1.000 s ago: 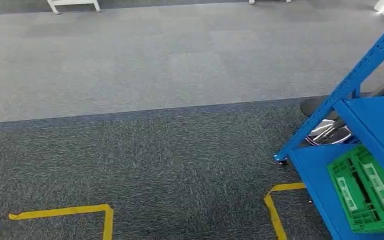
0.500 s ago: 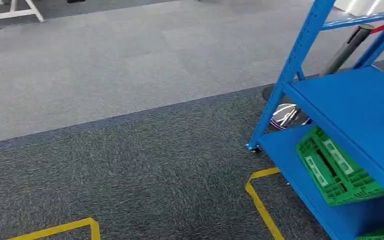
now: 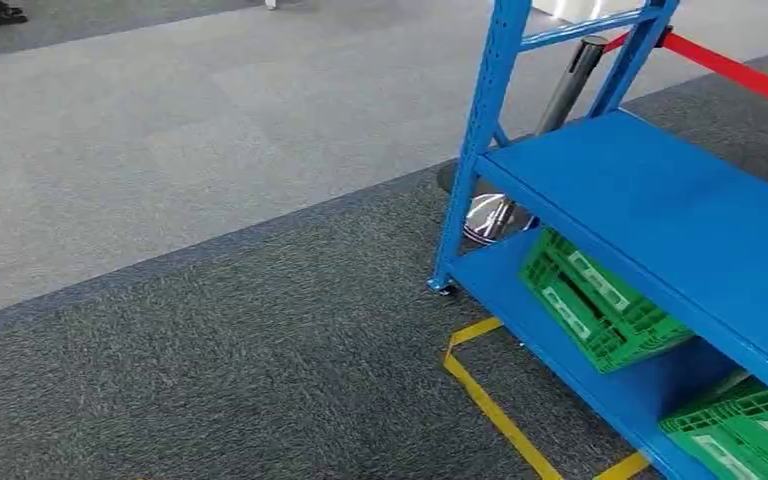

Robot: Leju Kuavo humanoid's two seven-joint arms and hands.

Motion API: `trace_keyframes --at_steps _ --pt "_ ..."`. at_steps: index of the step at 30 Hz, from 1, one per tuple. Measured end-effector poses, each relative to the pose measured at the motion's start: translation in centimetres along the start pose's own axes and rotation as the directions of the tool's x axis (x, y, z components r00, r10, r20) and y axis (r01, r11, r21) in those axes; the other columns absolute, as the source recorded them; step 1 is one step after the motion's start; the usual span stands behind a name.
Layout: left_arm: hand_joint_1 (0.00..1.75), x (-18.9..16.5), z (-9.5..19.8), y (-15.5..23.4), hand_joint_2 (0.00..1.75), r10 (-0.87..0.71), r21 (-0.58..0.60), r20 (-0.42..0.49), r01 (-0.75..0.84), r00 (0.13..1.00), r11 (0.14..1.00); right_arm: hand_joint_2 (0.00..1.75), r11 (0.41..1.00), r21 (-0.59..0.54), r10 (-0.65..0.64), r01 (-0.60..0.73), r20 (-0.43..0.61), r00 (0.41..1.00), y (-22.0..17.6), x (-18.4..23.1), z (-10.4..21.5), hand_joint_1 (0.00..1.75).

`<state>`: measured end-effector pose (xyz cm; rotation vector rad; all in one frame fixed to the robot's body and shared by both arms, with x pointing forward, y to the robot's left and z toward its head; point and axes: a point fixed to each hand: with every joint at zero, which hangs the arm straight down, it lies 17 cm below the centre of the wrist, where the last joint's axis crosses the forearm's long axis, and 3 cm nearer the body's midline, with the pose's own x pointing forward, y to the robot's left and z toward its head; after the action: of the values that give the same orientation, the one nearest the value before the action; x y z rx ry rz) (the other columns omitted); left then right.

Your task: Take the parts from the cabinet and place them on the table.

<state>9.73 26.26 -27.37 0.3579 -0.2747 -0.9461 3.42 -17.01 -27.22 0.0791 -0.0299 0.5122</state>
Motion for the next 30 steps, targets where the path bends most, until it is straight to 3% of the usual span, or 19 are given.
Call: trace_keyframes --at_steps 8,30 --pt "0.00 -1.1 0.2 -0.9 0.00 0.148 -0.029 -0.061 -0.150 0.987 0.988 0.00 1.000 -0.006 -0.007 0.008 0.021 1.000 -0.3 0.7 0.0 0.00" --pt "0.00 -1.1 0.3 -1.3 0.00 0.222 -0.033 -0.081 -0.225 0.972 0.974 0.00 1.000 0.016 0.000 0.000 0.032 0.999 1.2 1.4 0.2 0.00"
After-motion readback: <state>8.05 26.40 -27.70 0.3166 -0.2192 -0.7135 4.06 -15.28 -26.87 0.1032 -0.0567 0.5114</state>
